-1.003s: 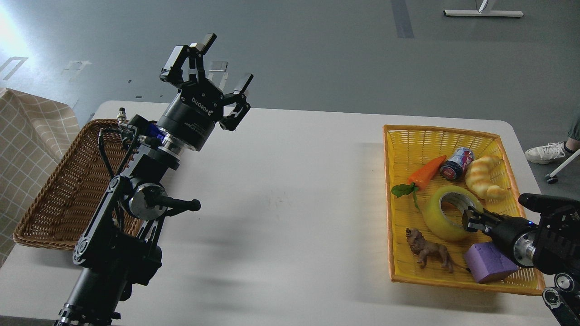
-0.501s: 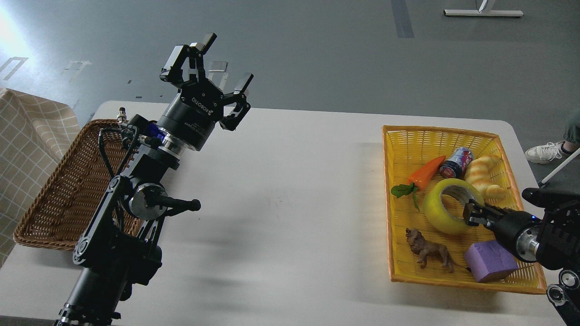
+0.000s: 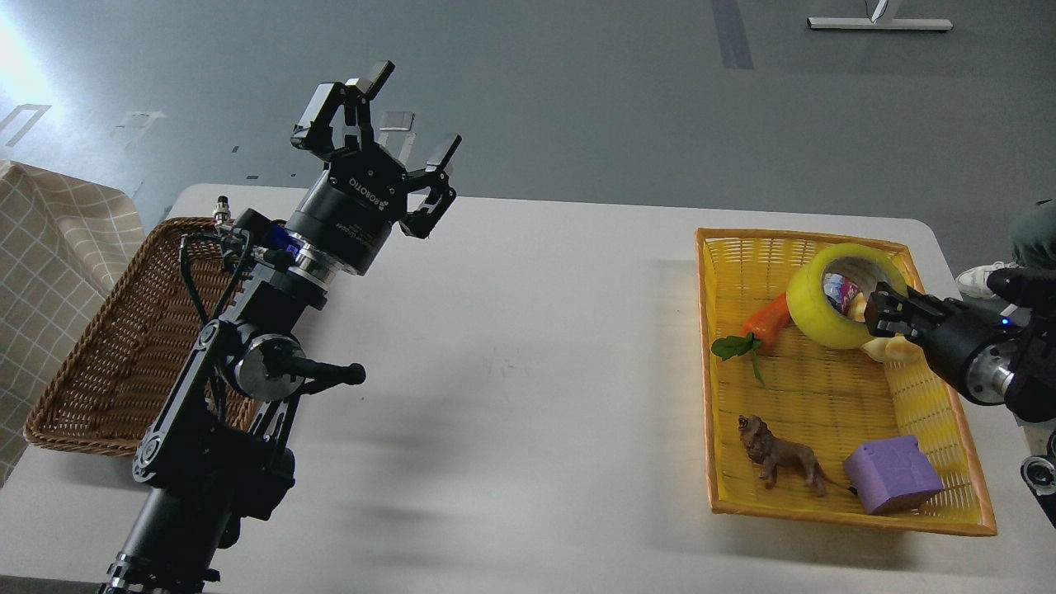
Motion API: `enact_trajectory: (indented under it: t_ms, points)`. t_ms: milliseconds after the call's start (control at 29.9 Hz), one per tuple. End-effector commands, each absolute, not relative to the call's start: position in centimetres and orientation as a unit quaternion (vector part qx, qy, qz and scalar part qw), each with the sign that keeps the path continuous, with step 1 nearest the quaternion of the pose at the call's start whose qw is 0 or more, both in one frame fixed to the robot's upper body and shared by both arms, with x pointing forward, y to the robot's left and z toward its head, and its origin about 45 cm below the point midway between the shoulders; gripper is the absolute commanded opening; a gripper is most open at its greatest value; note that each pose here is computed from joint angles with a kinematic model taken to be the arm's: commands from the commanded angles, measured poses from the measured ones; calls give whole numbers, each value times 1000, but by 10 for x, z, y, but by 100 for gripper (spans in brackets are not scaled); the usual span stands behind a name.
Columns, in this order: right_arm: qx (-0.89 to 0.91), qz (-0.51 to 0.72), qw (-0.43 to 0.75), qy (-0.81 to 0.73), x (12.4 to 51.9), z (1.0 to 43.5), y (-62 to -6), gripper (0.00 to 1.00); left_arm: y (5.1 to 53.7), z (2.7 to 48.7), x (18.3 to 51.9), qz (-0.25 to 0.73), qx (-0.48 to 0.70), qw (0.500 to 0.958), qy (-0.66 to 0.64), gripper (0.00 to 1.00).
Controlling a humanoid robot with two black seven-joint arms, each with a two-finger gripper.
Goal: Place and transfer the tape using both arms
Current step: 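Grasp the tape roll with the right gripper and lift it out, then lower the tape roll onto the table and open the right gripper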
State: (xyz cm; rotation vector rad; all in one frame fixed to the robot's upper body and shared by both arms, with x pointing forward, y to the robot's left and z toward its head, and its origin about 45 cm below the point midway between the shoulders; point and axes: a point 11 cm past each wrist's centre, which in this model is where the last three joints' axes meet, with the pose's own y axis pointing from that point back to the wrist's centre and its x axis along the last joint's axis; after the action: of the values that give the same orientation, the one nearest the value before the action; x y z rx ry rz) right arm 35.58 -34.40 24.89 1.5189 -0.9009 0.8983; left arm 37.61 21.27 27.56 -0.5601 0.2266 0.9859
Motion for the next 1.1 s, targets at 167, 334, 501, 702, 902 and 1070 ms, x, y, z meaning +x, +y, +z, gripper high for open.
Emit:
enact_trajectory:
  t_ms: [167, 334, 501, 702, 902, 1070]
  points:
    - [670, 452, 449, -381, 409, 315, -258, 0, 213, 276, 376, 466, -265, 838, 106, 98]
    - [706, 466, 426, -321, 416, 298, -184, 0, 213, 278, 377, 465, -267, 838, 104, 98]
    - [741, 444, 414, -287, 411, 268, -136, 0, 214, 278, 377, 466, -267, 837, 104, 98]
    - [772, 428, 404, -240, 397, 238, -85, 0, 218, 280, 377, 469, -265, 837, 99, 98]
    - [782, 406, 426, -208, 382, 202, -74, 0, 221, 278, 376, 472, -265, 835, 99, 98]
    - [783, 382, 450, -197, 370, 174, -81, 0, 225, 279, 376, 477, -266, 832, 98, 98]
